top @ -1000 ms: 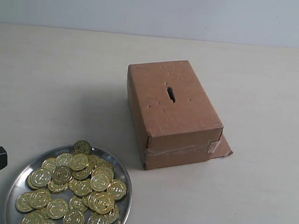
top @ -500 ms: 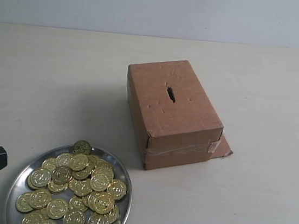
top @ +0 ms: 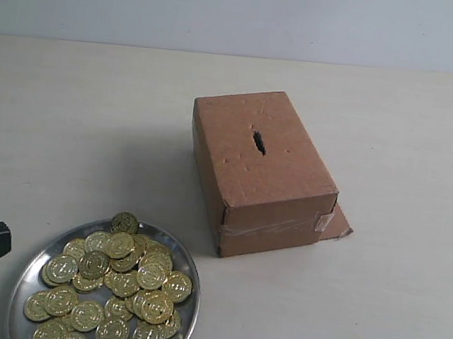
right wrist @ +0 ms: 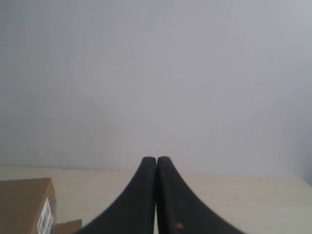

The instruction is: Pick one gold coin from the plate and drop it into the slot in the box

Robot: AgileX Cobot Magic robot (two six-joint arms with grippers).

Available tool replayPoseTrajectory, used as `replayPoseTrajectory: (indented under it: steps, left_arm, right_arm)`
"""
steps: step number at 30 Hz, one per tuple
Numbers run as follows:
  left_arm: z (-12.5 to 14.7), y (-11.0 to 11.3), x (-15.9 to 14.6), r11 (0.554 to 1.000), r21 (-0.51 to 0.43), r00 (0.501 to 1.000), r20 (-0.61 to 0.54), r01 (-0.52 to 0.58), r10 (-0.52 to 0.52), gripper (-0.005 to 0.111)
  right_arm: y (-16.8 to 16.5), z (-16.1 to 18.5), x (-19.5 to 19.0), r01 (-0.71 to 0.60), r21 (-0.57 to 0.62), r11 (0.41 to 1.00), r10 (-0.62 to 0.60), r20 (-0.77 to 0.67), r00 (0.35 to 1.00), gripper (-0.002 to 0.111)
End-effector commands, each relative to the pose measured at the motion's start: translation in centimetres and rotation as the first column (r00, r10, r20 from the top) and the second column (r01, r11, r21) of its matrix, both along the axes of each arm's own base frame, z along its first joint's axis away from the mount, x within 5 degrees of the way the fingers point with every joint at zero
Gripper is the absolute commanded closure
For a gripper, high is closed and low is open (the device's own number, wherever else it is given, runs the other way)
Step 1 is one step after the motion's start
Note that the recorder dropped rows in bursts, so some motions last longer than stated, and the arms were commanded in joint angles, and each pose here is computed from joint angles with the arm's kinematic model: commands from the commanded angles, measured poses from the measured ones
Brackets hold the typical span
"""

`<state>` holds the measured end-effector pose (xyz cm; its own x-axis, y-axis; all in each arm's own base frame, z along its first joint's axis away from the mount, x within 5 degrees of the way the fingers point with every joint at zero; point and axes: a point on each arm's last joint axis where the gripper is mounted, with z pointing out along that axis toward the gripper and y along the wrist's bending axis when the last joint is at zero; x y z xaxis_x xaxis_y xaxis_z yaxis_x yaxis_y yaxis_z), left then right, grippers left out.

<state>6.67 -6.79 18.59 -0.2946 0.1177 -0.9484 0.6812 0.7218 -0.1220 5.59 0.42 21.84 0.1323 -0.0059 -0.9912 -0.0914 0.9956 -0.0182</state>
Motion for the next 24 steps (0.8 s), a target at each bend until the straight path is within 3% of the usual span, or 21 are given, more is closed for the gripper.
replayPoseTrajectory:
  steps: [1,9,13,24]
  left_arm:
    - [0.0,0.1,0.0,1.000,-0.011,1.000,-0.002,-0.004,0.004,0.107]
    - [0.0,0.1,0.0,1.000,-0.011,1.000,-0.002,-0.004,0.004,0.107]
    - [0.0,0.1,0.0,1.000,-0.011,1.000,-0.002,-0.004,0.004,0.107]
    - [0.0,0.1,0.0,1.000,-0.011,1.000,-0.002,-0.004,0.004,0.107]
  right_arm:
    - [0.2,-1.7,0.0,0.006,-0.018,1.000,-0.009,-0.173,0.985,0.108]
    - [-0.2,-3.7,-0.3,0.065,-0.007,0.998,-0.062,-0.383,0.921,0.108]
    - [-0.3,-3.6,-0.3,0.090,0.037,0.995,-0.069,-0.386,0.920,0.108]
    - [-0.3,-3.7,-0.3,0.092,0.022,0.995,-0.077,-0.385,0.920,0.108]
